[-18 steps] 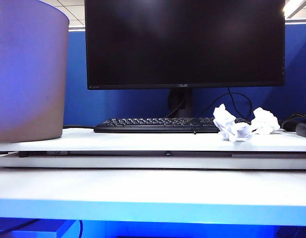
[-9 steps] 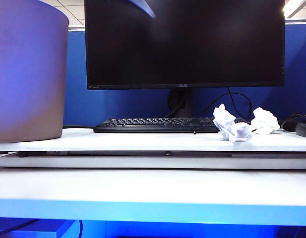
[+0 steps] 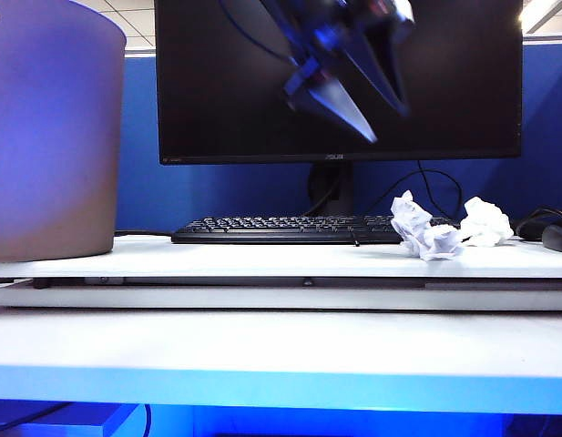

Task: Pick up all paper balls from the table and place them in the pink trash can.

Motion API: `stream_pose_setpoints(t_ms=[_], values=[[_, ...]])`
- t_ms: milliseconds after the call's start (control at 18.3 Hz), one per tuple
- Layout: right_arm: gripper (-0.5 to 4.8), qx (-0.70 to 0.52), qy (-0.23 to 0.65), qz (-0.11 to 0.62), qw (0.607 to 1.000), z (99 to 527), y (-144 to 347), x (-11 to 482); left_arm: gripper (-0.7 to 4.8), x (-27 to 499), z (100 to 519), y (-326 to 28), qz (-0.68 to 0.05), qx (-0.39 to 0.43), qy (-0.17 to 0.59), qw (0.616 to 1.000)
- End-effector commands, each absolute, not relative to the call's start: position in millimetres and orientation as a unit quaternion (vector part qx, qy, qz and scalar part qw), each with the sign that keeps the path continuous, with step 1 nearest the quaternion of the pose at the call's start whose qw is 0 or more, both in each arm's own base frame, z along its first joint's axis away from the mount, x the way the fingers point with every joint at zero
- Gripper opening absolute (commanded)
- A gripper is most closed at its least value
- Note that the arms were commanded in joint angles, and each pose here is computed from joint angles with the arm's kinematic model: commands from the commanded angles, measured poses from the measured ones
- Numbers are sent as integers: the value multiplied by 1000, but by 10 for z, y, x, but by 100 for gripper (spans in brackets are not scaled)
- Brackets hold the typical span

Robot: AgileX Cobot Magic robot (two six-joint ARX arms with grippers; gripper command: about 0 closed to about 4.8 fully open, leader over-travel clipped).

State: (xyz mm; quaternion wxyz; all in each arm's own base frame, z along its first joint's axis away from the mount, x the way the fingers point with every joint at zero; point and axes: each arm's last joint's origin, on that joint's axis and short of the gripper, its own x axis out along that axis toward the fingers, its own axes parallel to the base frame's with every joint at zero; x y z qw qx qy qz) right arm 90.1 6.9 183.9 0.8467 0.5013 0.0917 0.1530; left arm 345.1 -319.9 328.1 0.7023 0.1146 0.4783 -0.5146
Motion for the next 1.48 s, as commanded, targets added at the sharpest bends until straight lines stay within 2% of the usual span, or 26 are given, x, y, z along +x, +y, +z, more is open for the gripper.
stream_pose_setpoints(t_ms=[55,109,164,328,438,985,1039,1149,1204,1258,1477], values=[[-5,499,91,168,845,1884,76,887,370,3493,3226,-3350,-523,108,448,717],[-5,498,91,173,845,1899,80,882,453,3501,3189,-3410,-520,112,441,723],[-5,497,89,176,845,1915,80,878,477,3522,3169,-3429,-513,116,435,730],[-5,494,83,182,846,1962,82,866,479,3585,3093,-3503,-481,127,422,758],[-5,486,85,193,848,1982,88,857,479,3633,3011,-3545,-476,120,422,762],[-5,465,89,222,852,2008,104,845,479,3770,2546,-3651,-457,116,466,748],[-5,465,86,224,852,2013,104,845,461,3772,2536,-3653,-457,117,467,748],[-5,462,78,228,853,2031,104,843,276,3778,2509,-3658,-458,121,468,746],[-5,461,75,231,854,2039,104,842,99,3780,2504,-3660,-460,123,466,746],[-5,460,73,233,854,2044,105,841,-8,3782,2505,-3662,-460,123,465,747],[-5,459,73,236,853,2046,106,841,-6,3785,2515,-3665,-461,121,461,748]])
